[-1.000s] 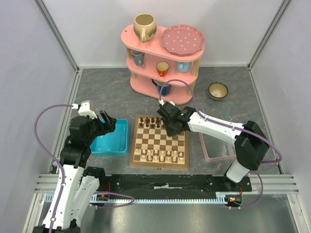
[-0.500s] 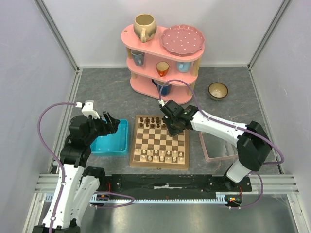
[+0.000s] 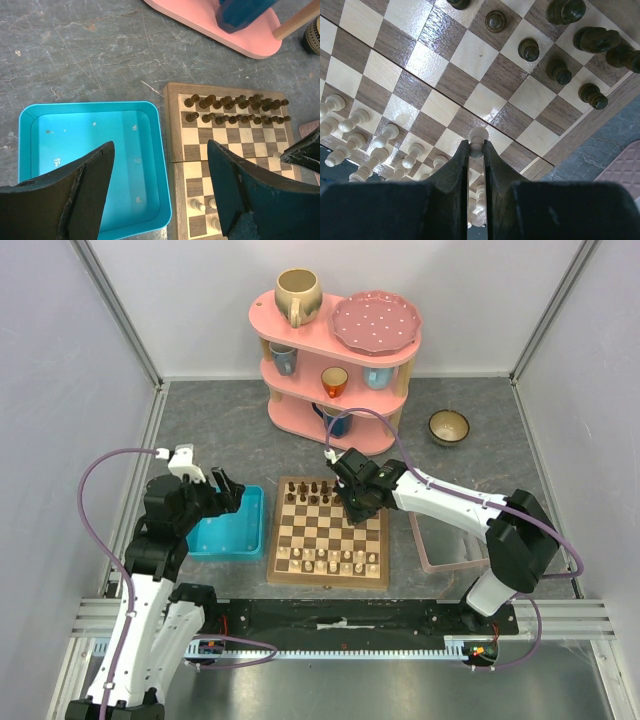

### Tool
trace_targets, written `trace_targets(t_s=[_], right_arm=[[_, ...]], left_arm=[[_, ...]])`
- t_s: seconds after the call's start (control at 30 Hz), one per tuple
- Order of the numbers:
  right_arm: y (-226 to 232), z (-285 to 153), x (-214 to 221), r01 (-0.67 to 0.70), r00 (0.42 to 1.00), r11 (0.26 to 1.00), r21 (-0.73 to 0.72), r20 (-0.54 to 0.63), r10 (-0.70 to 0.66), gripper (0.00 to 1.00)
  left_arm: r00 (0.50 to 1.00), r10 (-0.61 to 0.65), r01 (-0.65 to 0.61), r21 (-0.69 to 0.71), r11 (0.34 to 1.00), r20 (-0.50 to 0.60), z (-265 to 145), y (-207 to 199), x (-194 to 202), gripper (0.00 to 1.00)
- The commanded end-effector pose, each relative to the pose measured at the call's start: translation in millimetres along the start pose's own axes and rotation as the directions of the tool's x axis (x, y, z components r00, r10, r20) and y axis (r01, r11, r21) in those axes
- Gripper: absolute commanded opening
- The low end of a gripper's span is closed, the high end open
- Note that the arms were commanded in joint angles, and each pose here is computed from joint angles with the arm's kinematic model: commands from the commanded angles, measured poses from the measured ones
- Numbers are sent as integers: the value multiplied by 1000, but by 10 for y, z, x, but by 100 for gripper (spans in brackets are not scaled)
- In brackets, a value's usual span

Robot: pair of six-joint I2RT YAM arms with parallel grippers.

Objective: Set up the chess pieces on the board

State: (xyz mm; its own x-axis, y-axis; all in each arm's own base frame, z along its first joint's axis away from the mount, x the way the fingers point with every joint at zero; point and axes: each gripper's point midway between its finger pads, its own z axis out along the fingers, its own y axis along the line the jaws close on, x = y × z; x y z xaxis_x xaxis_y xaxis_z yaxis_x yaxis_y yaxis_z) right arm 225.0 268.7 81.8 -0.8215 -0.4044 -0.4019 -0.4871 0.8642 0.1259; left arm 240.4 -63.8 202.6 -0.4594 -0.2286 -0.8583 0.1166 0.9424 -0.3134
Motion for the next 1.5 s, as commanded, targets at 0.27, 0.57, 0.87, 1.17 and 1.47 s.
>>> trace_targets(t_s=[0.27, 0.57, 0.87, 1.17, 1.47], right_arm=[[49, -55, -126, 29, 999, 999, -30, 34, -28, 7], [133, -78, -184, 27, 999, 997, -69, 46, -24, 7], [226, -55, -201, 54, 998, 992, -116, 47, -49, 7], [457, 67, -186, 120, 993, 984, -133, 9, -119, 9], [401, 279, -152, 116, 992, 992, -52, -46, -118, 21]], left_arm=[[996, 83, -83, -11, 996, 16, 160, 40, -139, 81], [996, 92, -92, -2, 996, -6, 221, 54, -56, 81], [995, 99, -98, 19, 995, -4, 232, 25, -39, 81], [994, 110, -110, 35, 993, -3, 229, -16, -15, 82], [993, 118, -117, 40, 992, 1, 219, -41, -13, 82]])
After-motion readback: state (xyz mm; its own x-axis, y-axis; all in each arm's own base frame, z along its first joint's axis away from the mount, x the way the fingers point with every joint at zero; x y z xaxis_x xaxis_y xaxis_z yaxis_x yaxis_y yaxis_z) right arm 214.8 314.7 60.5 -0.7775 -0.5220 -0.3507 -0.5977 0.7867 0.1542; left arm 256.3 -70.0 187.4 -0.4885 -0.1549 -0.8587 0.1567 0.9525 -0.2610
